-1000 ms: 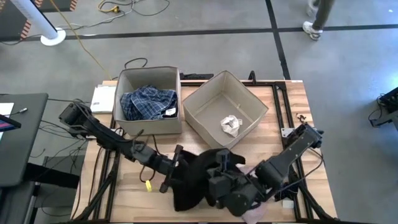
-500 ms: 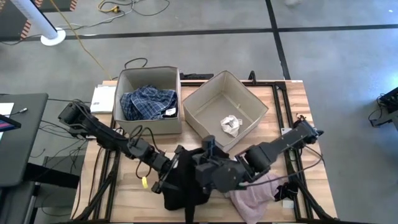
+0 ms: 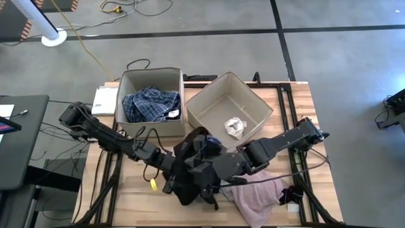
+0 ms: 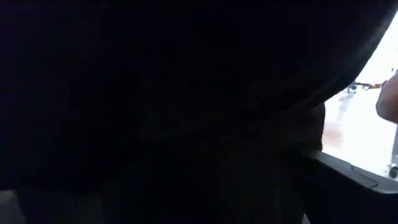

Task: Sort clothes
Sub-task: Put the black shirt into the left laundry organizer, then put the pink shirt into the left laundry organizer

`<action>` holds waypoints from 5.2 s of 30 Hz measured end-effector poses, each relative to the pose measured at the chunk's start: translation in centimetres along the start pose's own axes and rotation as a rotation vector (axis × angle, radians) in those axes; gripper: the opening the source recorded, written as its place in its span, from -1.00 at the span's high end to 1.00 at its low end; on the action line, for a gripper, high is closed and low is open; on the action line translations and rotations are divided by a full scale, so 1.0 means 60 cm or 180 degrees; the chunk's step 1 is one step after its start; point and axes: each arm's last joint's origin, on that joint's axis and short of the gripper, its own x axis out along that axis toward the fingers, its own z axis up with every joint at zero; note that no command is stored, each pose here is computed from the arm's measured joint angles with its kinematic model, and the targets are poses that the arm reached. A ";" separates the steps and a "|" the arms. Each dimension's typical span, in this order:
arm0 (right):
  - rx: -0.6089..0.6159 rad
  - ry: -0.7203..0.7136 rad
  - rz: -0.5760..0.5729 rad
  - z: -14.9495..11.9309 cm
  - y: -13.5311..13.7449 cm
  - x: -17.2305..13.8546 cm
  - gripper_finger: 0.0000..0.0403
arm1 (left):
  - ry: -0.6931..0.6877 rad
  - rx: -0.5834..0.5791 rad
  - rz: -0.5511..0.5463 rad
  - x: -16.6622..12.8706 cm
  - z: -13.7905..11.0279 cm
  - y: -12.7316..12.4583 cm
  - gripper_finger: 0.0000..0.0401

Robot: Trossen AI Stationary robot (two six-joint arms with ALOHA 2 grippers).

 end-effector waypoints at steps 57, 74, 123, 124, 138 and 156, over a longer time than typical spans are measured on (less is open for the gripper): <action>0.0446 0.1154 -0.0465 -0.036 0.074 -0.055 -0.02 | 0.1110 0.2728 0.3944 -0.265 0.418 0.184 1.00; 0.0588 0.1224 -0.0429 -0.040 0.085 -0.062 -0.02 | 0.2504 0.2194 0.3660 -0.247 0.279 0.254 1.00; 0.0749 0.1242 -0.0322 -0.037 0.117 -0.081 -0.02 | 0.4248 -0.0232 0.2817 -0.351 -0.031 0.378 0.40; 0.0750 0.1243 -0.0321 -0.037 0.117 -0.082 -0.02 | 0.4177 -0.0188 0.2851 -0.352 -0.011 0.371 0.34; 0.0787 0.1433 -0.0260 -0.047 0.120 -0.088 -0.02 | 0.2575 0.0177 0.3048 -0.400 0.201 0.229 0.15; 0.1423 0.2333 0.0298 -0.070 0.175 -0.157 -0.02 | 0.1453 -0.0356 0.1247 -0.408 0.230 0.133 0.15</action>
